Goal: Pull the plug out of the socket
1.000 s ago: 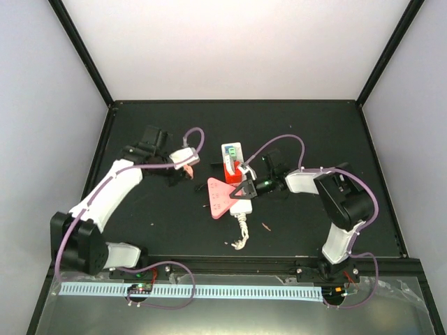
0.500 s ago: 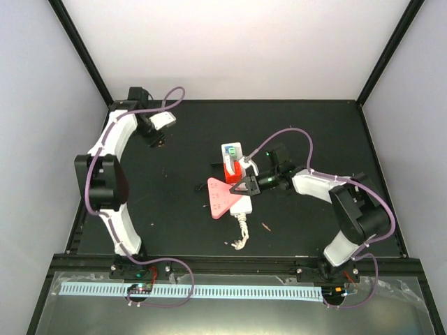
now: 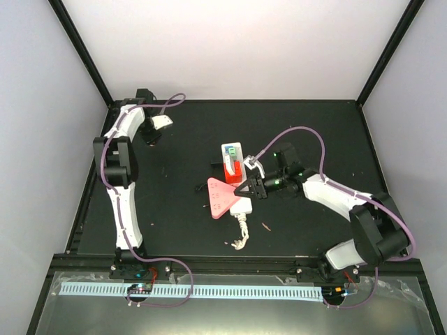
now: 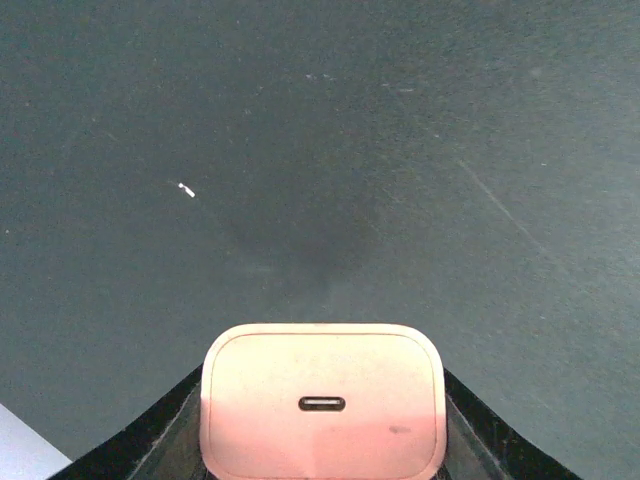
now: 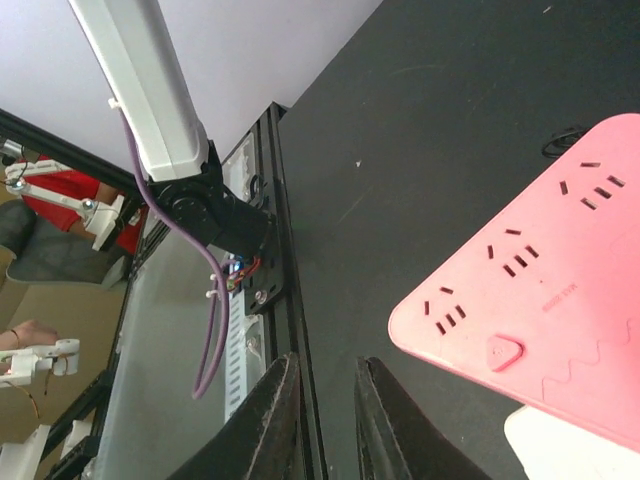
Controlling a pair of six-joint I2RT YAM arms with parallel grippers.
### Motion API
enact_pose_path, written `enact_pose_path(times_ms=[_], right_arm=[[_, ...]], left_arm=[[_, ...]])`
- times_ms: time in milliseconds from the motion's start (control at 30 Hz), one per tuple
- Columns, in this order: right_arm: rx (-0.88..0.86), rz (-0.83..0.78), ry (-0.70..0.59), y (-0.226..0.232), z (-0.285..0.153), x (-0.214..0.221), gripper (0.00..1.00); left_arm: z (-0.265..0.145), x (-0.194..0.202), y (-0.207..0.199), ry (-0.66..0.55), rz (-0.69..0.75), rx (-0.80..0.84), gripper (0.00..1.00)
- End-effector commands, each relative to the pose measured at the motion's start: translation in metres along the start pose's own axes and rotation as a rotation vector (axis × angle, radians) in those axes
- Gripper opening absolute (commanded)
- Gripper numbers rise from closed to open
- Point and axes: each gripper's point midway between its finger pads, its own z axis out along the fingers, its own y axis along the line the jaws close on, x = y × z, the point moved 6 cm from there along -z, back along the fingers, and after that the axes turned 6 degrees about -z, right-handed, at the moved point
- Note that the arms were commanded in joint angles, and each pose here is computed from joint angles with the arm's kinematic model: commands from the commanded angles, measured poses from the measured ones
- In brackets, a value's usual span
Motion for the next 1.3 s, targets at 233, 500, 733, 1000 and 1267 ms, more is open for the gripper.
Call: enact_pose_path(times_ms=[233,500,733,1000,1267], right_arm=[[0.031,-0.030,0.008,0.003,-0.005,0.007,0.21],[0.046,-0.036,0.006,0.001,-0.005,0.007,0.23],[0.082,-0.046,-0.004,0.000,-0.008,0.004,0.25],[0.159,-0.114,-0.014,0.002,-0.020,0.003,0.29],[0.273,-0.181,-0.046,0.003,-0.043,-0.012,0.30]], left_arm=[[0.023,-0.010,0.023,0.061,0.072,-0.099,0.34],[0.019,-0.016,0.020,0.011,0.061,-0.066,0.69],[-0.011,-0.016,0.017,-0.084,-0.011,-0.007,0.93],[-0.094,-0.002,-0.021,-0.334,-0.083,0.092,0.99],[-0.144,0.024,-0.068,-0.478,-0.152,0.216,0.99]])
